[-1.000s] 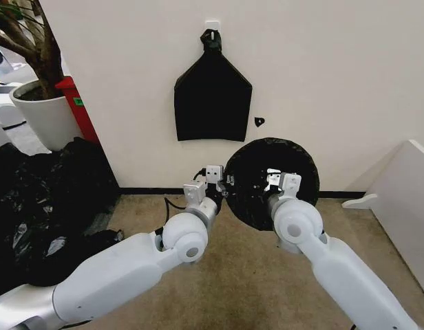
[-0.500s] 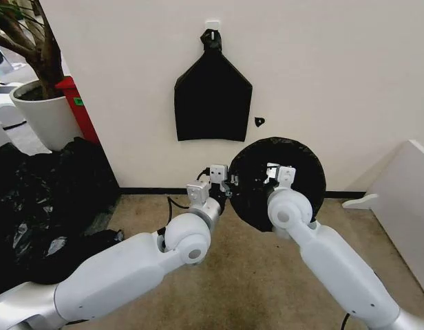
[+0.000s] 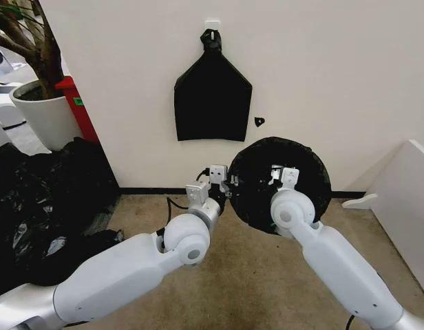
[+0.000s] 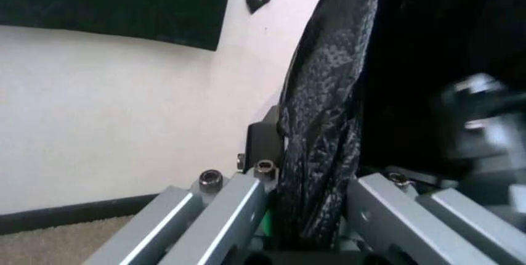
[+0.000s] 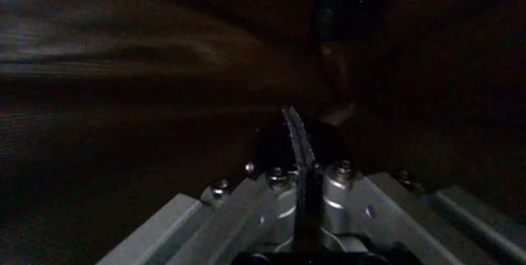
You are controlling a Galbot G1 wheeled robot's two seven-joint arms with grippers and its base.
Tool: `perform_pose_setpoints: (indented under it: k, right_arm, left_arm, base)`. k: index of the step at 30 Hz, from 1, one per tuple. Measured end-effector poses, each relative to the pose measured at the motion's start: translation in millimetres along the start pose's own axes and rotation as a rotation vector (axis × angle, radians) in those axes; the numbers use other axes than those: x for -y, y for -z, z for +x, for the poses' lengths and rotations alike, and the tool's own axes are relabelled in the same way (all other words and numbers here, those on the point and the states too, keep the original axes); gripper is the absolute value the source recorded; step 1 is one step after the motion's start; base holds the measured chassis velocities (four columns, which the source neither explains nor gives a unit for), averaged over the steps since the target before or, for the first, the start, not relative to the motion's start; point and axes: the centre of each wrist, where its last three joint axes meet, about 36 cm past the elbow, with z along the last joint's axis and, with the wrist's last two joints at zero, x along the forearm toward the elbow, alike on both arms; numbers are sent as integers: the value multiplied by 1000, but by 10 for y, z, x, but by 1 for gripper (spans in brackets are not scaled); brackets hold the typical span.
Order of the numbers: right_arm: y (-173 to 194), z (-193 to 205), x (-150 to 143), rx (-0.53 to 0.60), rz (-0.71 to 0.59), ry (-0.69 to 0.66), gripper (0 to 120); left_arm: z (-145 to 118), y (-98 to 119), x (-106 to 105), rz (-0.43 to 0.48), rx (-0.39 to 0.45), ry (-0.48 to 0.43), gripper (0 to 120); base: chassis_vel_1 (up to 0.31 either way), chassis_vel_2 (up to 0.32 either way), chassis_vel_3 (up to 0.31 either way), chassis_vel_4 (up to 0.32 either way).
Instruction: Place the garbage bag over the trash bin.
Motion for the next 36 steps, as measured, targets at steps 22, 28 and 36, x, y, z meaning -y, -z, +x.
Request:
perform_pose_setpoints:
  k: [22, 28, 36]
  right_arm:
    - [86, 1207, 812, 357, -20, 312, 0]
    - [-390, 931, 1307, 436, 64, 118, 0]
    - [-928, 759, 1623, 522, 107, -62, 11]
  left_arm:
    - [202, -96, -544, 297, -338, 375, 0]
    - [450, -349, -617, 365, -478, 435, 0]
    - [749, -728, -608, 346, -570, 466, 0]
  base:
    - [0, 0, 0, 0]
    - [0, 0, 0, 0]
    - [0, 0, 0, 0]
